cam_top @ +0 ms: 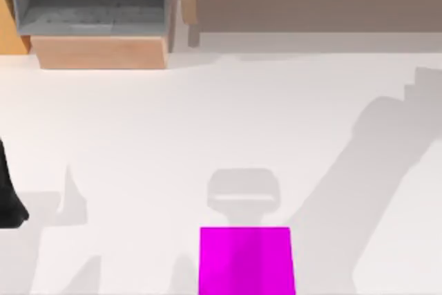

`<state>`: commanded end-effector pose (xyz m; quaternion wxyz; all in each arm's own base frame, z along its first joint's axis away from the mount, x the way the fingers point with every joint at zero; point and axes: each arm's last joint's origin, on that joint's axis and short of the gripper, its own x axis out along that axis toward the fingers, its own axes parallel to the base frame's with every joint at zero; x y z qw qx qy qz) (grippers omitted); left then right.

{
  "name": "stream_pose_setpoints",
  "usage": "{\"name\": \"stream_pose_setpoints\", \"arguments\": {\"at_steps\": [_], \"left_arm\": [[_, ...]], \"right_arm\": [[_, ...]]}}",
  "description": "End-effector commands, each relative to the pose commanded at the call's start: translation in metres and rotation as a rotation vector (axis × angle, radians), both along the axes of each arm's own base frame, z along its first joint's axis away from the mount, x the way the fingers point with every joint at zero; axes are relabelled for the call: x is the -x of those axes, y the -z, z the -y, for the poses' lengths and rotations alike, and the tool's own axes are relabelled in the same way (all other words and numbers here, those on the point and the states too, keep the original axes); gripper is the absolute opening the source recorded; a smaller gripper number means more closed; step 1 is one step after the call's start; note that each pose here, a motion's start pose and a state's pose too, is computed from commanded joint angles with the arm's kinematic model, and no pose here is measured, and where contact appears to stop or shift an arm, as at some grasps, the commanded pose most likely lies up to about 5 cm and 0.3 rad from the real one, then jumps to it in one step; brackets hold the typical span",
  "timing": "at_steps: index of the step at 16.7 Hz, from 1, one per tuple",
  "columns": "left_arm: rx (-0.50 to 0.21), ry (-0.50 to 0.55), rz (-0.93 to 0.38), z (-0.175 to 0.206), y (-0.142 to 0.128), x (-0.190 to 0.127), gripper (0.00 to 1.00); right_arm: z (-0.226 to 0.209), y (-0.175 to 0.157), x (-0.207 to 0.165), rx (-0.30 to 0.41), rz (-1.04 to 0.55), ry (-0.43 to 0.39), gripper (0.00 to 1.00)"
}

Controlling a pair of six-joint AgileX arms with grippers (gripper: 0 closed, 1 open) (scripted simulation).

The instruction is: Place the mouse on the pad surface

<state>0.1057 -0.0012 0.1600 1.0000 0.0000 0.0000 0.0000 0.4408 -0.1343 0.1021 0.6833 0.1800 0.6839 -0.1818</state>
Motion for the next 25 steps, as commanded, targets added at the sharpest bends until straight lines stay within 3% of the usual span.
{"name": "stream_pose_setpoints", "arguments": {"at_steps": [12,20,25], "left_arm": [[0.000,0.000,0.000,0.000,0.000,0.000,1.00],[0.000,0.000,0.000,0.000,0.000,0.000,1.00],[0.000,0.000,0.000,0.000,0.000,0.000,1.00]], "right_arm": [[0.000,0.000,0.000,0.000,0.000,0.000,0.02],[0.000,0.000,0.000,0.000,0.000,0.000,0.00],[0.001,-0.035,-0.005,0.014,0.037,-0.001,0.00]]}}
